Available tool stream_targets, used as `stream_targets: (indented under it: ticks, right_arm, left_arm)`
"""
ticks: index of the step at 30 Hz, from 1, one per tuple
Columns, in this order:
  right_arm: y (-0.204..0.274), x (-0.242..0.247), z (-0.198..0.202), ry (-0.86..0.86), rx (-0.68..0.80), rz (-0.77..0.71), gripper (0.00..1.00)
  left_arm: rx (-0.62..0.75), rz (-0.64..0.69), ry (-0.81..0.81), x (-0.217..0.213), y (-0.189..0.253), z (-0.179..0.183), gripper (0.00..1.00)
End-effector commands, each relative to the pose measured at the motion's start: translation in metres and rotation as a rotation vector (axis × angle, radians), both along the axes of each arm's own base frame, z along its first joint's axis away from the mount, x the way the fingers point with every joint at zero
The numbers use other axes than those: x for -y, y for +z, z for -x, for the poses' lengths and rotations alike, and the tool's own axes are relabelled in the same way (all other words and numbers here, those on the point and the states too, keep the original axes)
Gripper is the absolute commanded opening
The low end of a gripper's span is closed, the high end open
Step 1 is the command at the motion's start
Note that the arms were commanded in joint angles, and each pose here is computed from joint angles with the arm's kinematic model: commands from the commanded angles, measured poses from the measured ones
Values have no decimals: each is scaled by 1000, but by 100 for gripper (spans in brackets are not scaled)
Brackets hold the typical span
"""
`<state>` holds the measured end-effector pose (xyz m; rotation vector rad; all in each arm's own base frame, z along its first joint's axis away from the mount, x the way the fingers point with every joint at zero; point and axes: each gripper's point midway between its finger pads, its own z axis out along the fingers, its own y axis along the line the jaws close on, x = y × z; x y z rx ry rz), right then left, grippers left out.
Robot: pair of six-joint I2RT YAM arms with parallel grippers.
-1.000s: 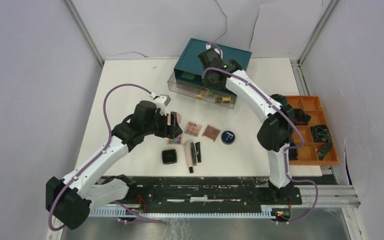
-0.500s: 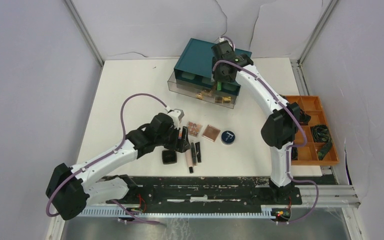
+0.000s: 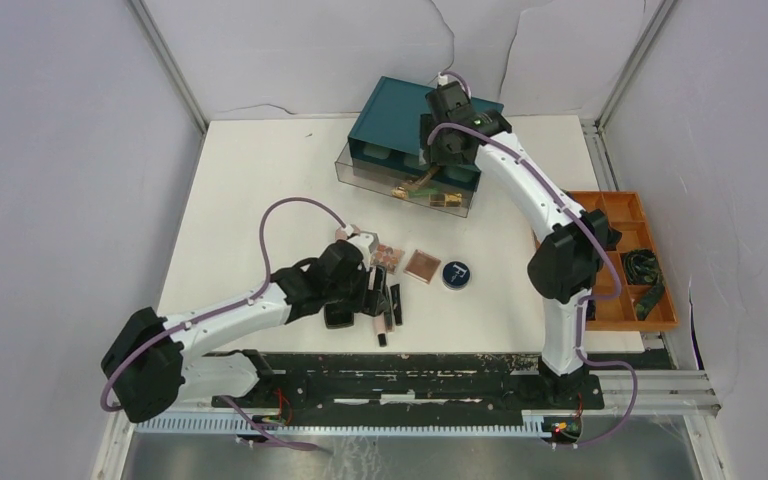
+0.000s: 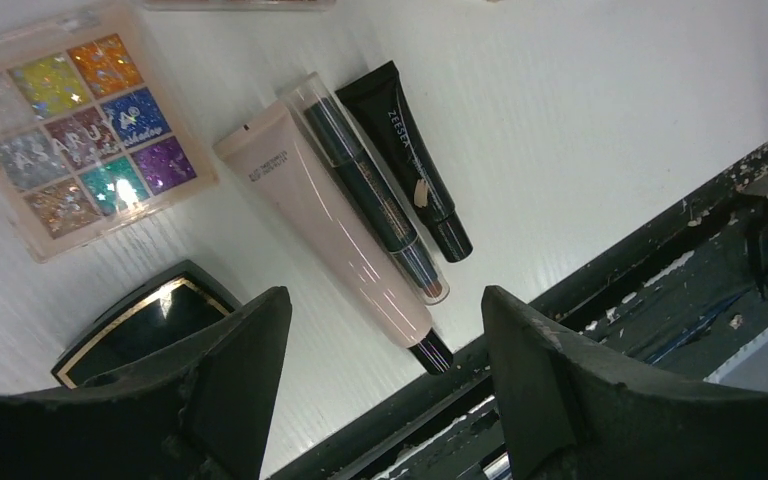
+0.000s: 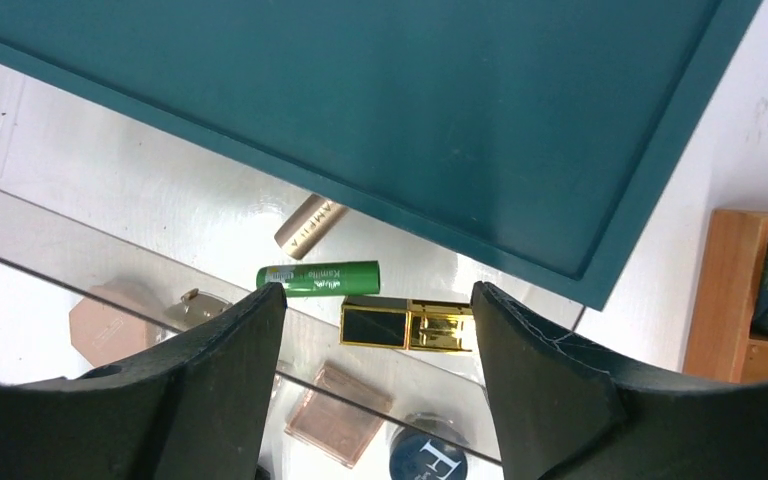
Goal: Organize the makeup
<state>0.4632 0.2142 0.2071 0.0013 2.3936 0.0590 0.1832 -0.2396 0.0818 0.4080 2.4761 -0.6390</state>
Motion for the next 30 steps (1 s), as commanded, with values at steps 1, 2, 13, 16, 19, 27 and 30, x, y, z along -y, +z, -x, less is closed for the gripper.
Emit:
stream_targets:
  ticks: [1,2,13,16,19,27,30]
  right_arm:
    - [46,6,6,6,104,-38,75]
    - [45,5,8,9,99,-39,75]
    - [33,15,27,20,74,-22,74]
    - [33,18,27,20,75,-13,74]
    - [31,19,29,20,68,-8,74]
    - [23,24,37,22,50,0,73]
    - [21,26,38,19,45,0,73]
  left_arm:
    - [5,26,65,10,-7,-5,75]
    - [0,24,79,9,-10,-4,72]
    - [-37,-29,193,4,-29,-14,61]
    - [-56,-28,195,9,-34,-14,61]
    - [-63,-39,202,10,-37,-16,61]
    - [-72,-63,204,13,-45,-19,59]
    - [-76,-73,205,12,-48,-18,55]
